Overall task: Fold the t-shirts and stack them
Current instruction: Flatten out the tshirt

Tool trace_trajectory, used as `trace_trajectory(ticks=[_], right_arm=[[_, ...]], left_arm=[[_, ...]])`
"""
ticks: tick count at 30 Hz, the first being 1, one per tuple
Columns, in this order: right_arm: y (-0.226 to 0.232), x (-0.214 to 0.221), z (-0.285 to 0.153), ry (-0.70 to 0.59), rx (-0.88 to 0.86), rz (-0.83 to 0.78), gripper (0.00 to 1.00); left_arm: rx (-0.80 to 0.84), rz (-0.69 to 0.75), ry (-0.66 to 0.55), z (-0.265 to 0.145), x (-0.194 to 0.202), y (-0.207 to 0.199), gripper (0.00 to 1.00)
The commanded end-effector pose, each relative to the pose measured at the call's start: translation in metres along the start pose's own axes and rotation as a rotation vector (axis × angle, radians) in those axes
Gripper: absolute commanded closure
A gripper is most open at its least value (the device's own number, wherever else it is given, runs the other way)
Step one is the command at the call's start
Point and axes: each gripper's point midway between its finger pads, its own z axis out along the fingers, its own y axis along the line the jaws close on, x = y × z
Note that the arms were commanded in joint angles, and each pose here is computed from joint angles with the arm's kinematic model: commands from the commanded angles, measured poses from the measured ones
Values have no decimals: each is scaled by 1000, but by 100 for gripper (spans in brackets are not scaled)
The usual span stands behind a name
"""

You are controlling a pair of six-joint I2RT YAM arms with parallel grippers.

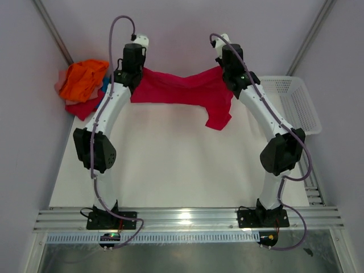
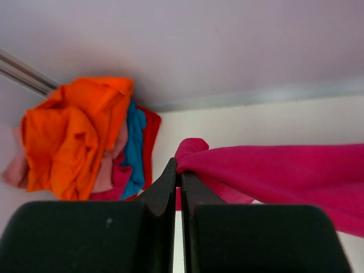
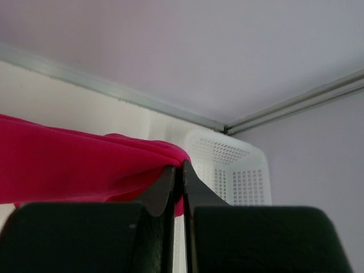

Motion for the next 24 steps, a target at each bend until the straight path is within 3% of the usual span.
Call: trace_trajectory(ticks=[1, 6, 10, 14, 17, 18, 19, 20, 21, 22, 24], right_arm=[[-70, -78, -32, -207, 157, 161, 95], [-77, -79, -51, -204, 122, 188, 96], [-32, -12, -74, -82, -74, 118, 96], [33, 96, -111, 79, -336, -15, 96], [91, 164, -147, 202, -642, -126, 95], [100, 173, -160, 209, -716, -142, 93], [109, 189, -175, 254, -793, -162, 89], [124, 197, -190, 243, -913, -193, 69], [129, 211, -209, 289, -1004, -219, 44], [137, 208, -223, 245, -1116, -265, 1], [138, 208, -233, 252, -1170, -269, 1]], left_arm=[[-107, -145, -201, -29, -76, 57, 100], [-103, -152, -210, -55, -77, 79, 100], [25, -71, -132, -81, -27, 60, 100], [193, -5, -3, -116, 39, 35, 99], [382, 45, 87, -148, 83, 8, 84], [430, 59, 104, -156, 92, 1, 60], [482, 69, 108, -166, 98, -5, 49], [524, 91, 138, -171, 111, -11, 37], [608, 105, 168, -183, 121, -23, 11], [631, 125, 186, -186, 126, -24, 3], [638, 160, 215, -187, 131, -23, 1]])
